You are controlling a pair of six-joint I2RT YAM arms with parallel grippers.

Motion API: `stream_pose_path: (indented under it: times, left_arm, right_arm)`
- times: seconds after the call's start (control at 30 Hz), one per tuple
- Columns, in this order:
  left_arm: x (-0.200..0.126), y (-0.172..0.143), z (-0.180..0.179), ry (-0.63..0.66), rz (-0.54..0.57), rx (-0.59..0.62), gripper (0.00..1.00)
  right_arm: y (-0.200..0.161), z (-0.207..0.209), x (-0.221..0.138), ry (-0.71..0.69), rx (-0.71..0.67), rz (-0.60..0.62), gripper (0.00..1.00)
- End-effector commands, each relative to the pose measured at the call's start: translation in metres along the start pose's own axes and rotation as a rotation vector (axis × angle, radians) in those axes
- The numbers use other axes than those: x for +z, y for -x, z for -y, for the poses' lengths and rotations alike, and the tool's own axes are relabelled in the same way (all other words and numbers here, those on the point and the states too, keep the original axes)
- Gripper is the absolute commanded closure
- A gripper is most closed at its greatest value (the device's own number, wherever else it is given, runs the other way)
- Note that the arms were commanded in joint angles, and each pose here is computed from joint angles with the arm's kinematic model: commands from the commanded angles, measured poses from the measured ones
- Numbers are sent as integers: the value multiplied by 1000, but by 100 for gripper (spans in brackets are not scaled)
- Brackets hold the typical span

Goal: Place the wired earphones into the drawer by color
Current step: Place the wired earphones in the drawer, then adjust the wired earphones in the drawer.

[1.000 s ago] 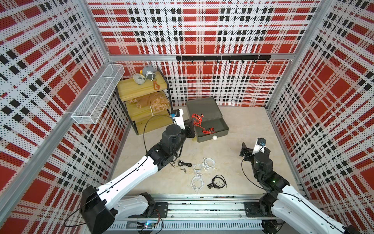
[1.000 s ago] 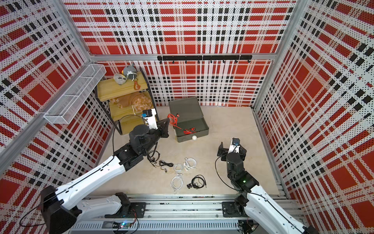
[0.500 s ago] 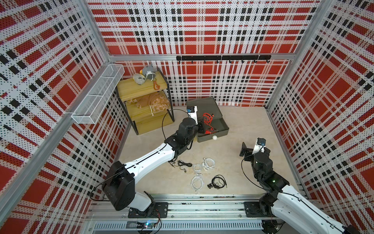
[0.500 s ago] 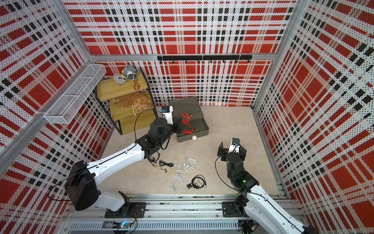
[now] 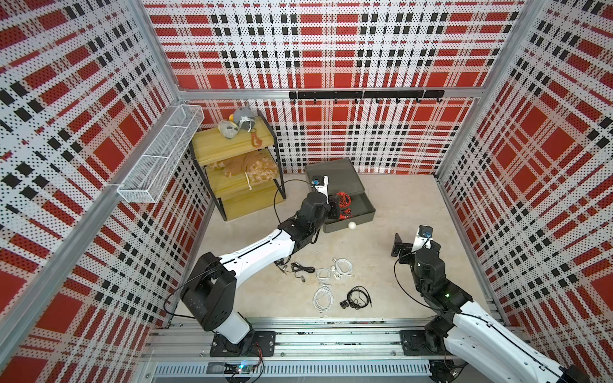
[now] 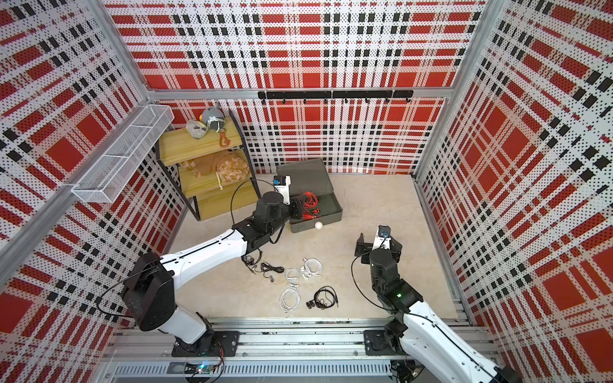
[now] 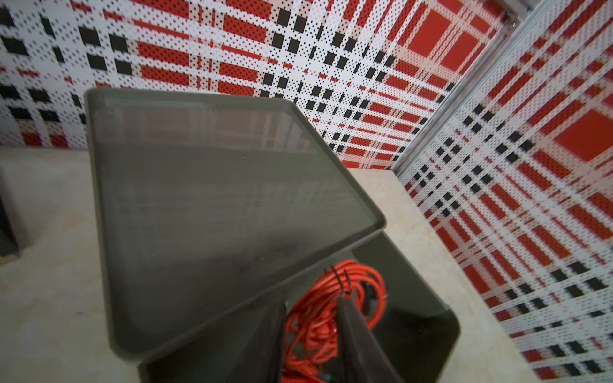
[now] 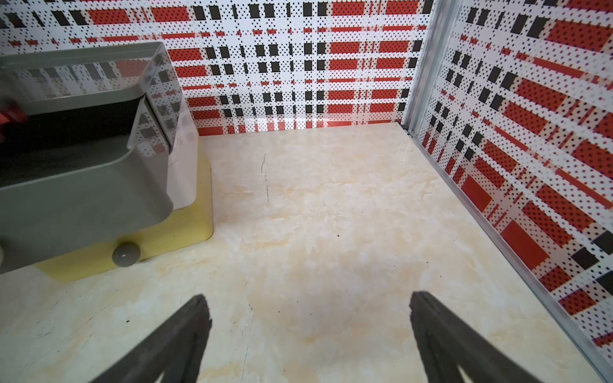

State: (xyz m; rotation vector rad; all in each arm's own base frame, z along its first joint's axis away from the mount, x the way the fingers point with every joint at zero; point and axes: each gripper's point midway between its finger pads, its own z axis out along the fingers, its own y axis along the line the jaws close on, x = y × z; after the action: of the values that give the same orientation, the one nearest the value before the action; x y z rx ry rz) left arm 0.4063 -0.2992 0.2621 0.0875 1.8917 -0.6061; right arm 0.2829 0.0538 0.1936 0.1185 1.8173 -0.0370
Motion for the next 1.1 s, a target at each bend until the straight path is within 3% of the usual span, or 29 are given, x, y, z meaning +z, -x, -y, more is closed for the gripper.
stream_pose_path:
  times: [0.0, 0.27, 0.37, 0.7, 0.9, 1.07]
  left_arm:
    - [-7, 22, 6, -23, 48, -16, 52]
    - [-43, 40, -5, -37, 149, -59, 11]
    - [-61, 44, -13, -61, 196, -85, 0]
    - [-87, 27, -45, -74, 195, -125, 1]
    - [-90, 32, -29, -154, 166, -114, 1]
    - [-72, 37, -13, -167, 100, -136, 1]
  right_arm:
    - [1, -12, 1, 75, -6, 6, 0]
    - [9, -48, -8, 285, -26, 14, 0]
    - [9, -63, -11, 367, -32, -5, 0]
    - [23, -93, -11, 488, 8, -67, 0]
    - [31, -103, -6, 505, 36, -82, 0]
    - [32, -107, 1, 491, 73, -126, 0]
